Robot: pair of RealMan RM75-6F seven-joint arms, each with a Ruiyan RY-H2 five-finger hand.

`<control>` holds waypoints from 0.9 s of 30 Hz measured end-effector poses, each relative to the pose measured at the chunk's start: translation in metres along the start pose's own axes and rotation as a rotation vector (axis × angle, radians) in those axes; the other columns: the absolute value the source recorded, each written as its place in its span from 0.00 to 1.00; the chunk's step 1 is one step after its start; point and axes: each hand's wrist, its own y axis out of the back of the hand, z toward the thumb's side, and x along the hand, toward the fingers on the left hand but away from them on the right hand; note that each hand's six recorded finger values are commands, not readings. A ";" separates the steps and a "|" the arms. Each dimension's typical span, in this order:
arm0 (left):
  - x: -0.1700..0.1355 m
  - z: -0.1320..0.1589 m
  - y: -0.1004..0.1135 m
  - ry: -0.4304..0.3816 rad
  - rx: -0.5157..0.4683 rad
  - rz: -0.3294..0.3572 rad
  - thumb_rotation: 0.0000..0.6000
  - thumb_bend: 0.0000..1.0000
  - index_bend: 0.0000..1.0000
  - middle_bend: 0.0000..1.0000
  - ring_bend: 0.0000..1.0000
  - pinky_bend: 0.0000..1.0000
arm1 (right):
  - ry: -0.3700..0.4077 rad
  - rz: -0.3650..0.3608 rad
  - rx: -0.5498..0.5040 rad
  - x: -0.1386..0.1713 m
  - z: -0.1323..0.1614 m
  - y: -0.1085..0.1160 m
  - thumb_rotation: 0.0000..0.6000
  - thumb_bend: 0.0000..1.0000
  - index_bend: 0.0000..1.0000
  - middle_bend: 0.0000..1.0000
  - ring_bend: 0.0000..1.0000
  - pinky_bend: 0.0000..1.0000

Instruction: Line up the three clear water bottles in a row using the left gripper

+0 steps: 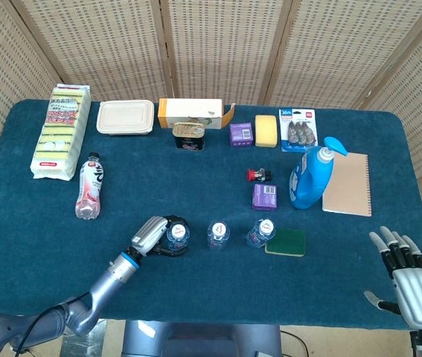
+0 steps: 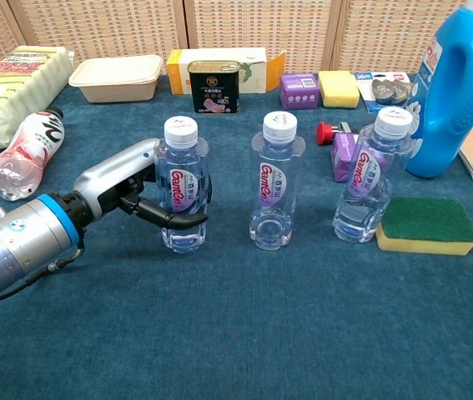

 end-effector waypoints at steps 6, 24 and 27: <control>0.001 -0.001 -0.001 0.003 0.002 -0.007 1.00 0.26 0.50 0.47 0.40 0.44 | 0.003 0.001 -0.002 0.001 0.000 0.000 1.00 0.00 0.00 0.00 0.00 0.00; -0.004 0.002 0.000 -0.016 0.003 -0.054 1.00 0.26 0.14 0.04 0.02 0.27 | 0.005 -0.003 -0.004 0.002 0.000 0.001 1.00 0.00 0.00 0.00 0.00 0.00; -0.005 0.001 0.001 -0.016 0.003 -0.053 1.00 0.26 0.04 0.00 0.00 0.26 | 0.005 -0.001 -0.003 0.002 0.000 0.001 1.00 0.00 0.00 0.00 0.00 0.00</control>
